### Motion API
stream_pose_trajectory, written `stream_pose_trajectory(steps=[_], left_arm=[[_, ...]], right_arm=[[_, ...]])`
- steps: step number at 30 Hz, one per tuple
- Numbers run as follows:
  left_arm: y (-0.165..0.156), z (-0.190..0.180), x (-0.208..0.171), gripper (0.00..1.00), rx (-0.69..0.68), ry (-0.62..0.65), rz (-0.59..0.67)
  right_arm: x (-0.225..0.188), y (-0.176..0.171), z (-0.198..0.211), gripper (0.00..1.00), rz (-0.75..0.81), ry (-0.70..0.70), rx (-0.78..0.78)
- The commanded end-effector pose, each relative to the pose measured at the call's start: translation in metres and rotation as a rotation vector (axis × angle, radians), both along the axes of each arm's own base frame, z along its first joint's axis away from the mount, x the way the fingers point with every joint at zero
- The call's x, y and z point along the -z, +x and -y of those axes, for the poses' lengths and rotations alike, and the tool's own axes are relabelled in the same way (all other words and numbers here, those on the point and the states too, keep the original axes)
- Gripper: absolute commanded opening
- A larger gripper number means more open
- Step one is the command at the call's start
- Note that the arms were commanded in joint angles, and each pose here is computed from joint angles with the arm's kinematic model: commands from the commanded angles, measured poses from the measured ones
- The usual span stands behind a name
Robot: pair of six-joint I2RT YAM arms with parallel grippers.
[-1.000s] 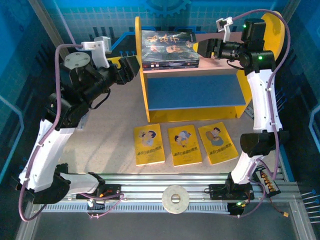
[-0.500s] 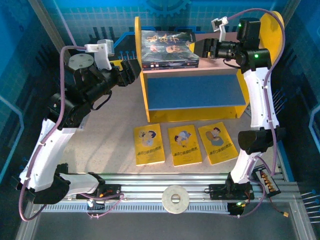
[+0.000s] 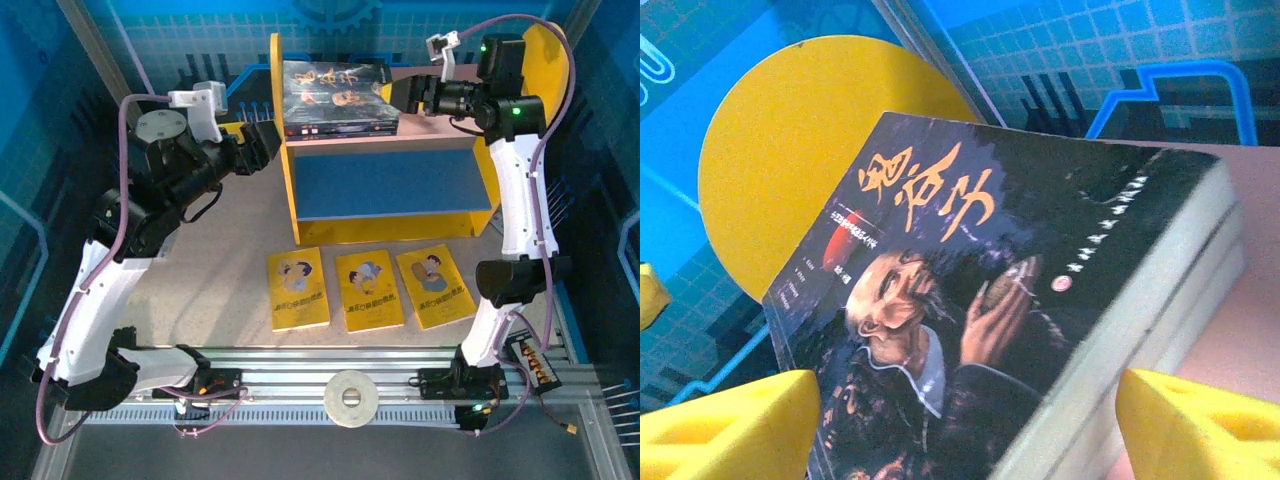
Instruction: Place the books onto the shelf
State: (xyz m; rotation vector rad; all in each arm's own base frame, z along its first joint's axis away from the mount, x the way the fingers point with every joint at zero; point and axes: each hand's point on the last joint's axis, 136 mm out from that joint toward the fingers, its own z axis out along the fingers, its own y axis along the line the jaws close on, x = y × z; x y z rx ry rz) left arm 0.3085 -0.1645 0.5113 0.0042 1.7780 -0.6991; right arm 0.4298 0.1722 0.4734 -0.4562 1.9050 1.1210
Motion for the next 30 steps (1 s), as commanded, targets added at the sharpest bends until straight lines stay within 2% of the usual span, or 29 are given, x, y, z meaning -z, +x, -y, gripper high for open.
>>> stream_pose_trajectory(steps=[1, 9, 13, 16, 18, 24, 30], left_arm=[[-0.008, -0.018, 0.001, 0.74, -0.051, 0.037, 0.016], [-0.022, -0.038, 0.042, 0.77, -0.111, 0.101, -0.06], [-0.037, -0.053, 0.07, 0.77, -0.154, 0.12, -0.127], [-0.048, -0.056, 0.094, 0.77, -0.153, 0.088, -0.175], [-0.054, -0.054, 0.115, 0.77, -0.138, 0.051, -0.216], [-0.072, -0.05, 0.213, 0.76, -0.116, 0.012, -0.395], [-0.091, -0.052, 0.31, 0.75, -0.131, -0.006, -0.573]], right_arm=[[-0.028, -0.018, 0.021, 0.79, 0.062, 0.002, 0.039], [-0.038, -0.064, 0.049, 0.8, 0.092, -0.031, 0.109], [-0.018, -0.093, 0.051, 0.8, 0.074, -0.039, 0.148], [0.003, -0.12, 0.055, 0.8, 0.073, -0.05, 0.199], [0.025, -0.137, 0.056, 0.8, 0.058, -0.062, 0.235], [0.116, -0.183, 0.043, 0.79, -0.031, -0.138, 0.255], [0.234, -0.205, 0.011, 0.78, -0.207, -0.231, 0.193]])
